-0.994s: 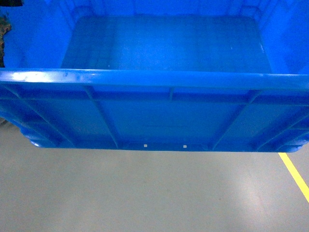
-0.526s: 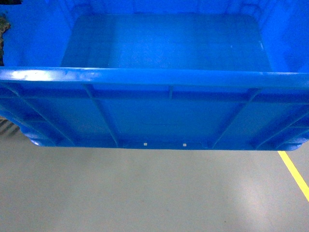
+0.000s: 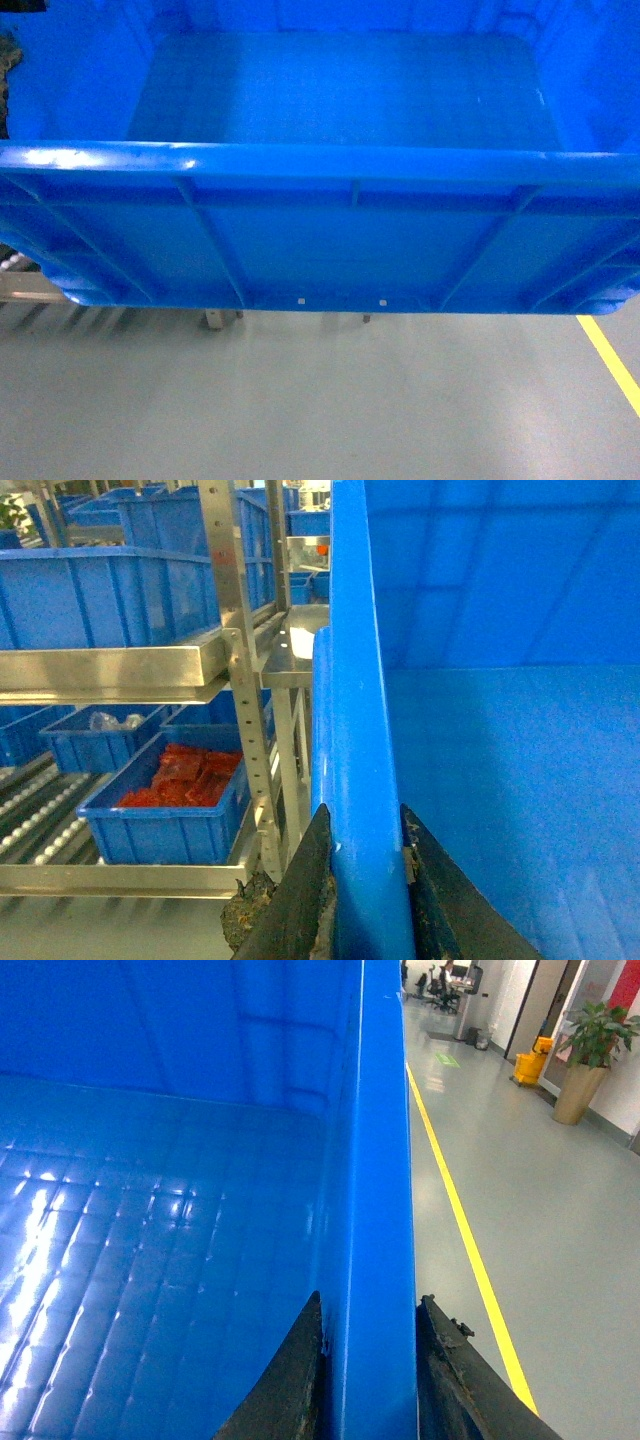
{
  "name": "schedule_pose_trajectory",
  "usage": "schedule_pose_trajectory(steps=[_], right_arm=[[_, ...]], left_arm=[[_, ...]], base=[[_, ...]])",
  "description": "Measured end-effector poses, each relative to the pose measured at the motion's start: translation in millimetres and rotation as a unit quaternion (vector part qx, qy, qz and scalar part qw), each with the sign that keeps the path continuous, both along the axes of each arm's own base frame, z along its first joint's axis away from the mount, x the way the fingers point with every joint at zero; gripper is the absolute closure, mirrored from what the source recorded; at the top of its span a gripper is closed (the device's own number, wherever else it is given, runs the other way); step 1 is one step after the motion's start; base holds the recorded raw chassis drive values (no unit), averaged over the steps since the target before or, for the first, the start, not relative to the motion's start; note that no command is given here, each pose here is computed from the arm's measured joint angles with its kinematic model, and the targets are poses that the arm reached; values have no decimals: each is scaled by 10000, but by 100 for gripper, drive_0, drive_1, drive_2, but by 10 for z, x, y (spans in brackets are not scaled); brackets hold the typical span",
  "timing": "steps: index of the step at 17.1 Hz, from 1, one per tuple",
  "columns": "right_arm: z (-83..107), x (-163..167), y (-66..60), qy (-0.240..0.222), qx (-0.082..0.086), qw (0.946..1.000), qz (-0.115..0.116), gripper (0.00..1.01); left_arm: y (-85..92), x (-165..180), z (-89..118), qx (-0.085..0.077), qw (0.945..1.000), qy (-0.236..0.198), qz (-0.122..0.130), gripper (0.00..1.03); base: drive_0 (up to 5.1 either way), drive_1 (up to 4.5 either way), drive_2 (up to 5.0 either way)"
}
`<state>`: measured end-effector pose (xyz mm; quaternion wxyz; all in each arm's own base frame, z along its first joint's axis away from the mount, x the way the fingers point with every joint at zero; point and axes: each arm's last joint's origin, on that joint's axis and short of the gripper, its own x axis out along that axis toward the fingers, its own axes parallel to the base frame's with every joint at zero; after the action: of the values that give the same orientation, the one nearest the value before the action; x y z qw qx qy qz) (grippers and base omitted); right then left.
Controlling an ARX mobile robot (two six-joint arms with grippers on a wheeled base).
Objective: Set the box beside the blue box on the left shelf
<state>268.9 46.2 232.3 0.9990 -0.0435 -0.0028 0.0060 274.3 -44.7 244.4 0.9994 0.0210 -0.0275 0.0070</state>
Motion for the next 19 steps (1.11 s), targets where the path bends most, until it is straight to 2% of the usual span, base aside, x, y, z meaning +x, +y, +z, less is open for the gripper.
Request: schedule_pose_trajectory(steps=[19], right_arm=[[-2, 2, 0, -13, -9, 10000, -8, 82]], left_arm=[[-1, 1, 1, -6, 10000, -4, -16, 93]], base=[[9, 427, -409]])
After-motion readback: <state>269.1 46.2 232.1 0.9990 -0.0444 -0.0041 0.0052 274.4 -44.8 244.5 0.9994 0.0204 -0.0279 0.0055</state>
